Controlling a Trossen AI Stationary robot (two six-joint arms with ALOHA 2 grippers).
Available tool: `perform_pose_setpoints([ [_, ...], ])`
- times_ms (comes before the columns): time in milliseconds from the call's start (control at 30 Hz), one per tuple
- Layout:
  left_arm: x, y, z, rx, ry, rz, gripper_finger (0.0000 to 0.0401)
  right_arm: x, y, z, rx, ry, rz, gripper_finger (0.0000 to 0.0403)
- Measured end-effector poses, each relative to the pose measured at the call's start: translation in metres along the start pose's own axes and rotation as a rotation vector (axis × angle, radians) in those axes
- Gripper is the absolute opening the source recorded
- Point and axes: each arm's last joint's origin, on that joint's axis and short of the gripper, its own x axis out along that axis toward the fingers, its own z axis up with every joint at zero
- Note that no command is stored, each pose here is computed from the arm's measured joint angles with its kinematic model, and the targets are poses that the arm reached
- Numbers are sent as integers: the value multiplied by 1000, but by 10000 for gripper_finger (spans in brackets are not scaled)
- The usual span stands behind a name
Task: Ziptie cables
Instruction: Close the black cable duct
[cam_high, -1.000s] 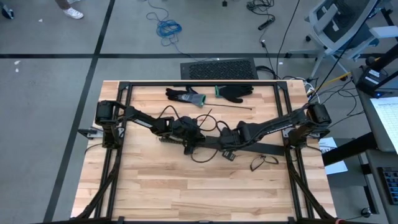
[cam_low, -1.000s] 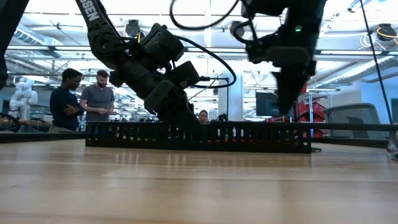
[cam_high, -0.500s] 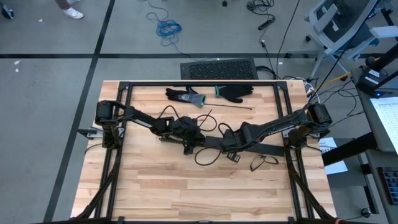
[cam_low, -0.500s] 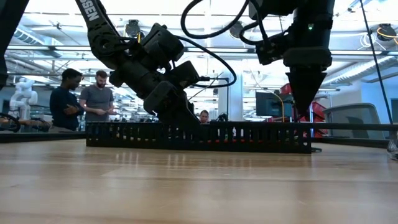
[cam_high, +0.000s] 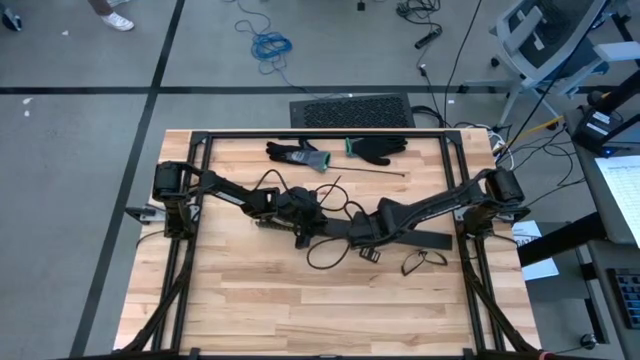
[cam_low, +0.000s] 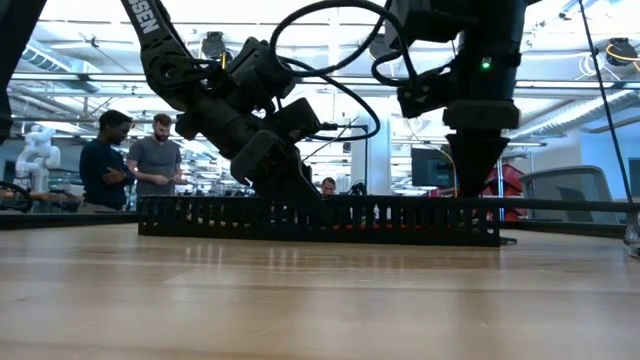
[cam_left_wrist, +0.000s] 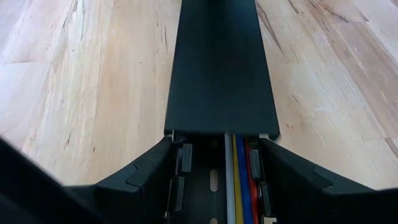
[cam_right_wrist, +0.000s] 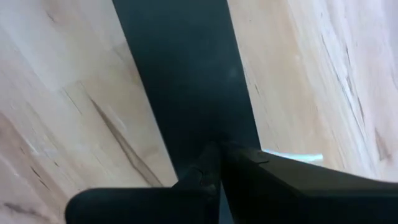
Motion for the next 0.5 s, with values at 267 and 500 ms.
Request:
perform_pose_setpoints([
  [267, 0, 0, 0, 13, 0, 0, 218, 4, -6, 9, -4, -14, 25, 0],
  [500, 0, 0, 0, 55, -1, 1, 218, 6, -9, 17, 1, -52, 51, 0],
])
